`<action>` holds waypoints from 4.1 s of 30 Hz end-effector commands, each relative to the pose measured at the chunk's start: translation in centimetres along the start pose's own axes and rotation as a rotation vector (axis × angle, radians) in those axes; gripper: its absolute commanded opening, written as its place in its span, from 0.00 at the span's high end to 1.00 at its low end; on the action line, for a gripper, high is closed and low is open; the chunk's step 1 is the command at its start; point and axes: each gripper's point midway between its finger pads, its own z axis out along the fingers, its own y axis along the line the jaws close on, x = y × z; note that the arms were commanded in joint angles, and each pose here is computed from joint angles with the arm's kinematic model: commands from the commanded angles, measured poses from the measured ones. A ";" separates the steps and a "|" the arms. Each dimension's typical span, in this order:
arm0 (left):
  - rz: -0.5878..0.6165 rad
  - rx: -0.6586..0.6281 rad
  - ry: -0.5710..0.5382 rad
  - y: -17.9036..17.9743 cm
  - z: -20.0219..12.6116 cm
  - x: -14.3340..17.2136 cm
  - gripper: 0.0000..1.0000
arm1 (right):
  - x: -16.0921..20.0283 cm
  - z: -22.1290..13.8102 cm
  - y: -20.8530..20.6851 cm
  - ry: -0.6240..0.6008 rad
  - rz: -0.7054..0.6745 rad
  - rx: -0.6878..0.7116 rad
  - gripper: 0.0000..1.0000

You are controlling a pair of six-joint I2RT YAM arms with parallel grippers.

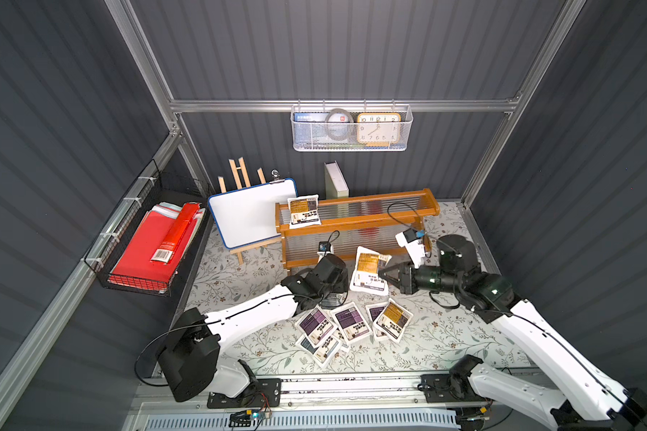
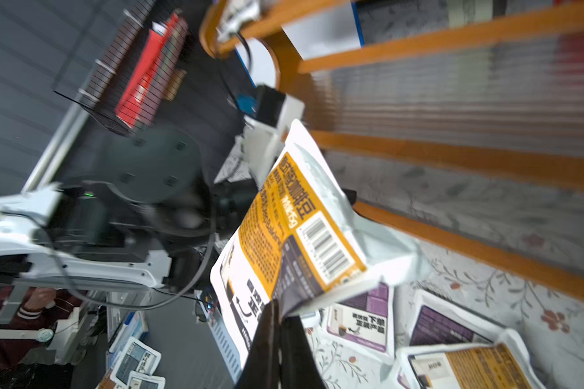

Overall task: Place the bagged coffee beans on the shelf by color
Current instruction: Pick up the bagged coffee beans at the center of the board, then place the bagged coffee beans on the shelf, then pick up the bagged coffee beans at the center of the board.

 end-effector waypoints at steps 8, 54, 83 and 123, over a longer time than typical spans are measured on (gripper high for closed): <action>-0.027 -0.071 0.028 2.7 0.5 0.6 0.30 | -10.7 2.0 1.5 -0.003 -0.295 0.007 1.00; -0.018 -0.177 0.056 4.0 0.6 0.6 0.31 | -14.5 11.8 -10.4 0.123 -0.169 0.029 0.59; 0.263 0.163 0.167 -2.9 3.0 5.7 0.21 | 1.7 -3.1 -13.7 -0.479 0.317 0.411 0.39; 0.752 0.251 0.418 -10.2 8.2 15.7 0.26 | 23.3 2.5 -18.0 0.279 0.652 0.460 0.45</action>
